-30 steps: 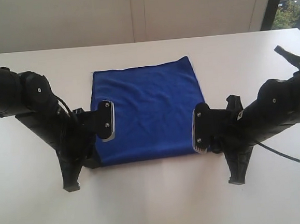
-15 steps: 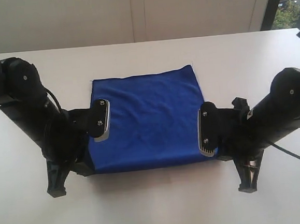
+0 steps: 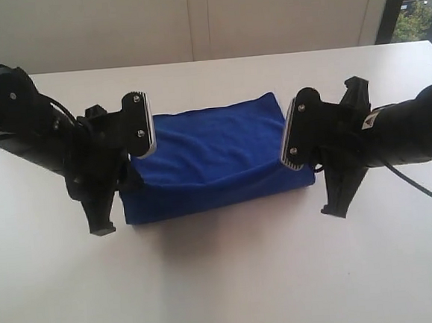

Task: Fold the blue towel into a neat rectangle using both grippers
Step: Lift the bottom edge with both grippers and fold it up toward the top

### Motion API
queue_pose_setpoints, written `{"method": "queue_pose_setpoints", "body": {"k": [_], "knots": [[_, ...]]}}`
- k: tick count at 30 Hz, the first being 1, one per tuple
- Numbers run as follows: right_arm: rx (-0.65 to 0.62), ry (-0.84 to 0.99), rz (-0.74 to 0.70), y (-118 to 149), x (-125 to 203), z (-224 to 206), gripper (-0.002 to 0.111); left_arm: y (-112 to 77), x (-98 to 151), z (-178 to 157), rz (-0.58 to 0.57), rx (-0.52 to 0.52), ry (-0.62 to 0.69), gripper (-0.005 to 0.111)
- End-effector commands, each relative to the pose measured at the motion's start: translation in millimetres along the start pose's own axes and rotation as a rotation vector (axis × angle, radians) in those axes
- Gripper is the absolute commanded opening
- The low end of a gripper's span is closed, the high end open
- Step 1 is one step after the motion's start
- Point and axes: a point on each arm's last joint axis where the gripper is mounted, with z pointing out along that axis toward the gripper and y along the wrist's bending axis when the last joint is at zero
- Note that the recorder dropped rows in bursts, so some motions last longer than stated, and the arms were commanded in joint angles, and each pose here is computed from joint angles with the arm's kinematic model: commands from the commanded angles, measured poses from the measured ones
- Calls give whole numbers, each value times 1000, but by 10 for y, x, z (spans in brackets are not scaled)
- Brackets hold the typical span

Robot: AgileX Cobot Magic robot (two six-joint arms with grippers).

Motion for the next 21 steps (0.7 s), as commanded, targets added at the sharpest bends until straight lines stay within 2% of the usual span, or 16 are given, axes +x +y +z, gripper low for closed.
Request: {"method": "queue_pose_setpoints", "body": {"k": [1,6,10,17,21], "knots": [[91,-27,24,-72,-16,22,0,74,-24,-23,-28,-100,-32,0],[58,-14,36,-39,-1,42,0,63,-23,-27,-31,-88,-29,0],[-3,0,37,13,1,3,0,-24,-4,-60,-8,3,-1,0],[-45,-50,-18,225,-114,-215,0,-101,-39,-292,-31,49,-8,0],[-43,-82,-17,336,-126,-361,0,-187,-48,-446,-33,111,-3,0]]}}
